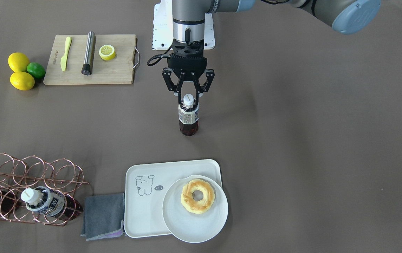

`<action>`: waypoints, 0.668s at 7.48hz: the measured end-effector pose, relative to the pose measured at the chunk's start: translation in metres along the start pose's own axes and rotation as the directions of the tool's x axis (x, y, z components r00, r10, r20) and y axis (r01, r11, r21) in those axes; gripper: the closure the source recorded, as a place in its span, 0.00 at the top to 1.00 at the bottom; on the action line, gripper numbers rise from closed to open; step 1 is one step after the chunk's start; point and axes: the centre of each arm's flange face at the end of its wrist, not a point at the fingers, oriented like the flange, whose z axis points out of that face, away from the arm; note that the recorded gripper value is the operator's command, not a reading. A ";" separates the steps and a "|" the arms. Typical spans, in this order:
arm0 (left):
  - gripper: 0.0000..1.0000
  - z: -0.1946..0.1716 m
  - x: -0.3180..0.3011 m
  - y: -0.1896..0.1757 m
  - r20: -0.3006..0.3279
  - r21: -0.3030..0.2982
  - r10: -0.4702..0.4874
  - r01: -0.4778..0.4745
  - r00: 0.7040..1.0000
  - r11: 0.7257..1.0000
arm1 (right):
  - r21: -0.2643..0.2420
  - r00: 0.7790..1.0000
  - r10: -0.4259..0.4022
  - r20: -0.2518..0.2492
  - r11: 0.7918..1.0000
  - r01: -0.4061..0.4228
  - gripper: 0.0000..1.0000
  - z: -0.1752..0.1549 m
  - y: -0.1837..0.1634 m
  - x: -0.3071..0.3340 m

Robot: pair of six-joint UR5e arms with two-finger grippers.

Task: Place tea on tray
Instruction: 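Lift the bottle with the left gripper and set it on the tray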

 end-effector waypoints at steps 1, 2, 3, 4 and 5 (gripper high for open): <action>0.00 -0.003 0.001 -0.001 -0.007 0.003 -0.001 0.001 1.000 1.000 | 0.000 1.000 0.000 0.000 1.000 0.000 1.00 0.000 0.000 0.000; 0.00 -0.010 0.001 -0.004 -0.017 0.008 -0.005 0.005 1.000 1.000 | 0.001 1.000 -0.001 0.001 1.000 0.001 1.00 0.000 0.000 -0.001; 0.00 -0.016 -0.001 -0.012 -0.024 0.018 -0.012 0.013 1.000 1.000 | 0.001 1.000 0.000 0.002 1.000 0.000 1.00 -0.001 0.000 -0.001; 0.00 -0.023 0.000 -0.026 -0.028 0.034 -0.024 0.025 0.999 0.999 | 0.000 1.000 0.001 0.003 1.000 -0.001 1.00 0.000 0.000 -0.001; 0.00 -0.029 0.005 -0.044 -0.030 0.051 -0.038 0.039 0.999 0.998 | -0.002 1.000 0.003 0.003 1.000 -0.003 1.00 0.000 0.001 0.001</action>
